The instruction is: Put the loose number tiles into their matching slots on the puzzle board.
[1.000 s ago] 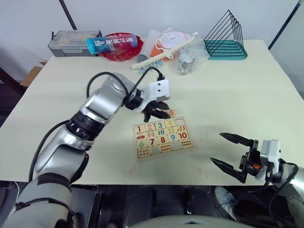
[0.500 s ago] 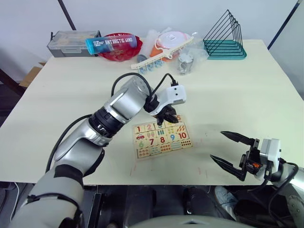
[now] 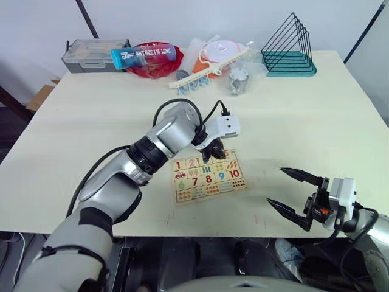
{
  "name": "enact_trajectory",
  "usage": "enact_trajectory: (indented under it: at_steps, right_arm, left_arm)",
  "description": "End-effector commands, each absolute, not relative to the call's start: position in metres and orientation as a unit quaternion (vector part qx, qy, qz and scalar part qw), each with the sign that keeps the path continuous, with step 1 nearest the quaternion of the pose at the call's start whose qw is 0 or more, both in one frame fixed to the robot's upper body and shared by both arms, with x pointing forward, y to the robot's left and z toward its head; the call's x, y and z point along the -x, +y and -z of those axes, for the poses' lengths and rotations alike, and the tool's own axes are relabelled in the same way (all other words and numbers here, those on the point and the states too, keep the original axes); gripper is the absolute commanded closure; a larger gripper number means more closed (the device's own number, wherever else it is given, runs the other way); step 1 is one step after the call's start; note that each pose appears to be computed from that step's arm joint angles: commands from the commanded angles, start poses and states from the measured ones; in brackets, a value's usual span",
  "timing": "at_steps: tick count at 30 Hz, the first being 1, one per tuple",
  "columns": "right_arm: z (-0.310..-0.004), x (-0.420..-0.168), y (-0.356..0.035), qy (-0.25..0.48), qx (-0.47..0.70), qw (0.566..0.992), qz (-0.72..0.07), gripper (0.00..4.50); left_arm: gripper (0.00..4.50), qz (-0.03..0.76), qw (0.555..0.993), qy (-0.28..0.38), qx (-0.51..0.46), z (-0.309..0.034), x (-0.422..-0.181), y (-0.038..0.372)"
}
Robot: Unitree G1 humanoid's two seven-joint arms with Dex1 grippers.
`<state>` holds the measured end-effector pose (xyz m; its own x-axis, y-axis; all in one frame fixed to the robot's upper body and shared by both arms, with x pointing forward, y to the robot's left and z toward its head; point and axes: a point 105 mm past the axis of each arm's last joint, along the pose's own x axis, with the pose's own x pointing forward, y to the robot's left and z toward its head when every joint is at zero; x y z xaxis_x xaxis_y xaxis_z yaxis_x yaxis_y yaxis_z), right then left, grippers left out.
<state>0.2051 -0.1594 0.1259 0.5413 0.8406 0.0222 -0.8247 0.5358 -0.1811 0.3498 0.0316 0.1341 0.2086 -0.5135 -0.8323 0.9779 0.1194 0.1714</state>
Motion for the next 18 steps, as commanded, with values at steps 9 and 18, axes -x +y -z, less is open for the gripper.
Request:
enact_trajectory:
  at_steps: [9,18]
  right_arm:
    - [-0.1342,-0.2021,-0.1555,-0.078,0.085,0.872,-0.475,0.0]
    - [-0.1278,-0.2033,-0.1602,-0.065,0.092,0.882,-0.459,0.0]
  left_arm:
    - [3.53,0.552,0.674,0.286,-0.4,-0.1409,-0.3519,0.0215]
    - [3.53,0.557,0.672,0.284,-0.398,-0.1363,-0.3514,0.0149]
